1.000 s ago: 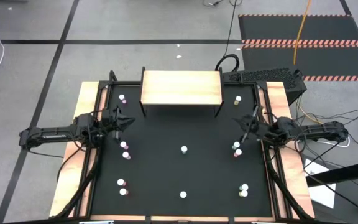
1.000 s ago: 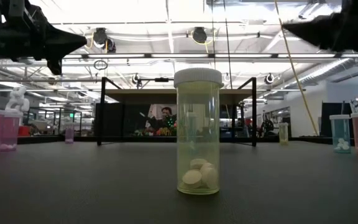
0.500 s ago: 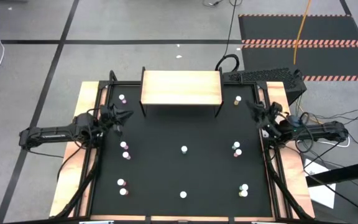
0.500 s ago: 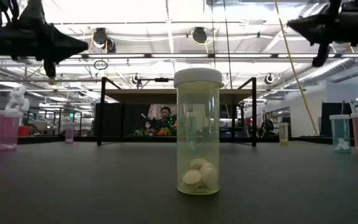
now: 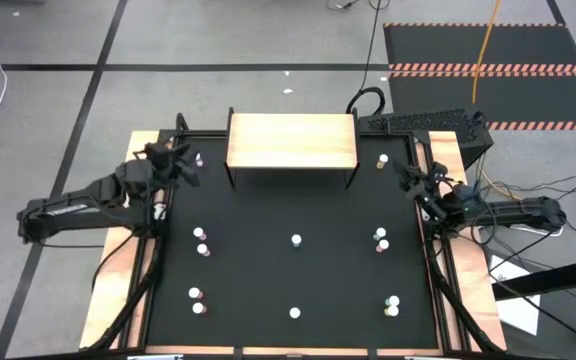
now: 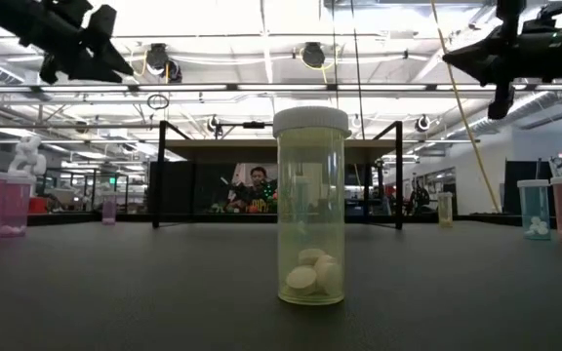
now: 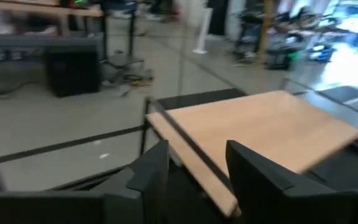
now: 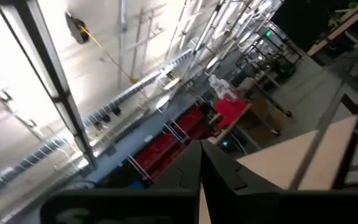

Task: Pick and place medicine bottles onto shelf by color
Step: Put the top violet pill bottle on the shelf

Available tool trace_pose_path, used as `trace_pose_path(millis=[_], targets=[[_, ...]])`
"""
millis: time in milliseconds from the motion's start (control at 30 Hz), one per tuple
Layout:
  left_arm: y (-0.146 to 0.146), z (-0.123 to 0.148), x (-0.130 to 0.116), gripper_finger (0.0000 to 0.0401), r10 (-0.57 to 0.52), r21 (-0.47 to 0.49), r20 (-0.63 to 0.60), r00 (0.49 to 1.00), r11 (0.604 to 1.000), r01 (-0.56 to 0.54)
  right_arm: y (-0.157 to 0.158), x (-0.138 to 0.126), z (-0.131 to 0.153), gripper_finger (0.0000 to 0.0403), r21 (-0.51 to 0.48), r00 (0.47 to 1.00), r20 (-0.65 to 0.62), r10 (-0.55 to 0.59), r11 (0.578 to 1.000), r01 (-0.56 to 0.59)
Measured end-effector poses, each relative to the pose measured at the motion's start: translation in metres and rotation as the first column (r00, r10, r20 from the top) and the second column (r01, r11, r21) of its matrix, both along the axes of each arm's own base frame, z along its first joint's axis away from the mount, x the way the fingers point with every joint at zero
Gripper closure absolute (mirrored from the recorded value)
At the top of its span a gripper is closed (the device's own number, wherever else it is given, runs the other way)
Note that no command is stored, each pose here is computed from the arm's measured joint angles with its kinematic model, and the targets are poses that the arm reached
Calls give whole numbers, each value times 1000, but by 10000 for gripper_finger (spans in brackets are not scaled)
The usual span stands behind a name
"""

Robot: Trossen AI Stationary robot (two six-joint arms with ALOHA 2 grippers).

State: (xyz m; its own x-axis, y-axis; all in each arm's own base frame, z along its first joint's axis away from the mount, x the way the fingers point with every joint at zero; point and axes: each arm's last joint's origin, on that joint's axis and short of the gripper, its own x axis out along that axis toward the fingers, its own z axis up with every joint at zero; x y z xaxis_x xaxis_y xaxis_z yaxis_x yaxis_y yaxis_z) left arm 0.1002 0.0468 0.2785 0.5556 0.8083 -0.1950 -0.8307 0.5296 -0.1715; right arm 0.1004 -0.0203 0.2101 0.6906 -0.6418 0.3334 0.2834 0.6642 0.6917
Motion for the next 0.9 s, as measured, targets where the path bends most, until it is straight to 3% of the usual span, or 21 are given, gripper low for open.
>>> trace_pose_path(millis=[67,167,300,467,567,733,900], targets=[[7,9,0,224,59,-7,-12,998,998,-59,0,5,-6,401,-33,994,-108,12,999,-16],[19,15,-1,220,157,-35,-50,986,987,-159,0,12,6,401,-78,981,-193,35,996,-50],[41,7,1,219,203,-152,-96,974,964,-216,-2,21,17,401,-67,957,-290,12,997,-33],[71,-20,5,219,259,-383,-180,949,870,-310,-5,33,34,401,-82,940,-340,-31,997,3],[87,-34,7,219,254,-466,-225,941,820,-333,-7,40,42,396,-85,935,-351,-45,996,16],[102,-51,9,204,248,-542,-286,926,755,-370,-9,49,51,344,-64,930,-366,-40,998,18],[111,-59,10,158,268,-564,-322,908,716,-411,-10,54,45,266,16,916,-402,-8,1000,16]])
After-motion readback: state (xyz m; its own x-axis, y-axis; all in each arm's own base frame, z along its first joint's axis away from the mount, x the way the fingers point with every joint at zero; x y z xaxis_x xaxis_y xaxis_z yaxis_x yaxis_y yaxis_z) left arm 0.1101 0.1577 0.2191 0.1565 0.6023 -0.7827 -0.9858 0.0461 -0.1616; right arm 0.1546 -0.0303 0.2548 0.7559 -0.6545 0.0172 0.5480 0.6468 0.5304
